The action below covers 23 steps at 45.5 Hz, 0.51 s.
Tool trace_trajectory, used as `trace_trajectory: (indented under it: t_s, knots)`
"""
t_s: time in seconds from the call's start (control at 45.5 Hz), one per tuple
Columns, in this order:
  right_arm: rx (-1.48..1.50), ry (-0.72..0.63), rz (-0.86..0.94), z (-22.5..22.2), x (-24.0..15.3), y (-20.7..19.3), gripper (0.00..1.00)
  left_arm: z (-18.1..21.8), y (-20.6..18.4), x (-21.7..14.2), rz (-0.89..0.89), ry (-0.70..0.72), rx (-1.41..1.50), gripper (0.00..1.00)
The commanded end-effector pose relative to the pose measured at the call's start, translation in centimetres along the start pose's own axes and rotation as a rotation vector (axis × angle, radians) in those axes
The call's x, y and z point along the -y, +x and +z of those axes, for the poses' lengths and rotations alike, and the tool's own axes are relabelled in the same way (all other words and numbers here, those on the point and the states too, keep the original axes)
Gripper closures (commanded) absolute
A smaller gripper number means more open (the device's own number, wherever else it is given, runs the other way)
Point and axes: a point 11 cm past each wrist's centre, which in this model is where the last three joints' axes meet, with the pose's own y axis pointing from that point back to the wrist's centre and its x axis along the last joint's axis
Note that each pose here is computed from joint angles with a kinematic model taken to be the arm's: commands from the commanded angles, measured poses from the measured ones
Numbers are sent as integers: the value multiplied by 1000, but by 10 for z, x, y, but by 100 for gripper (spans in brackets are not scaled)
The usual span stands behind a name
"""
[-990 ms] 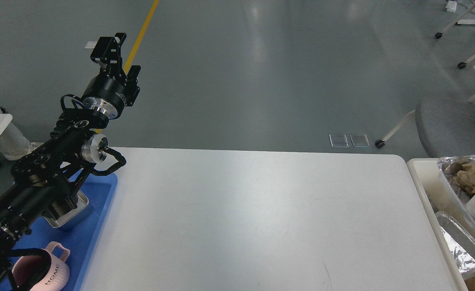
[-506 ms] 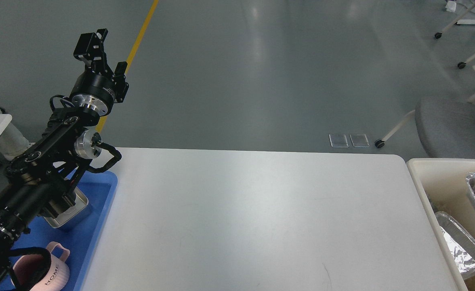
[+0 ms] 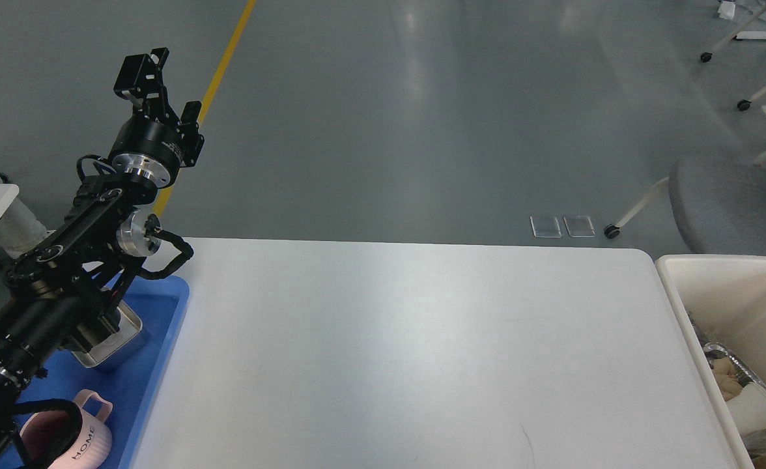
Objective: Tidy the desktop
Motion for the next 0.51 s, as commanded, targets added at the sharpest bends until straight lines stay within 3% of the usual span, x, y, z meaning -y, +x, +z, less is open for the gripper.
trace_trajectory:
  t_s: [0.0,0.308,0.484]
  knots:
    - [12,13,4,-6,-1,-2,0,-1,-1,0,-2,6,1,4]
    - [57,99,5,-50,-3,-32,0,-1,-1,0,-3,4,1,3]
    - [74,197,-99,-98,-12,-80,0,0,-1,0,-4,-7,-1,3]
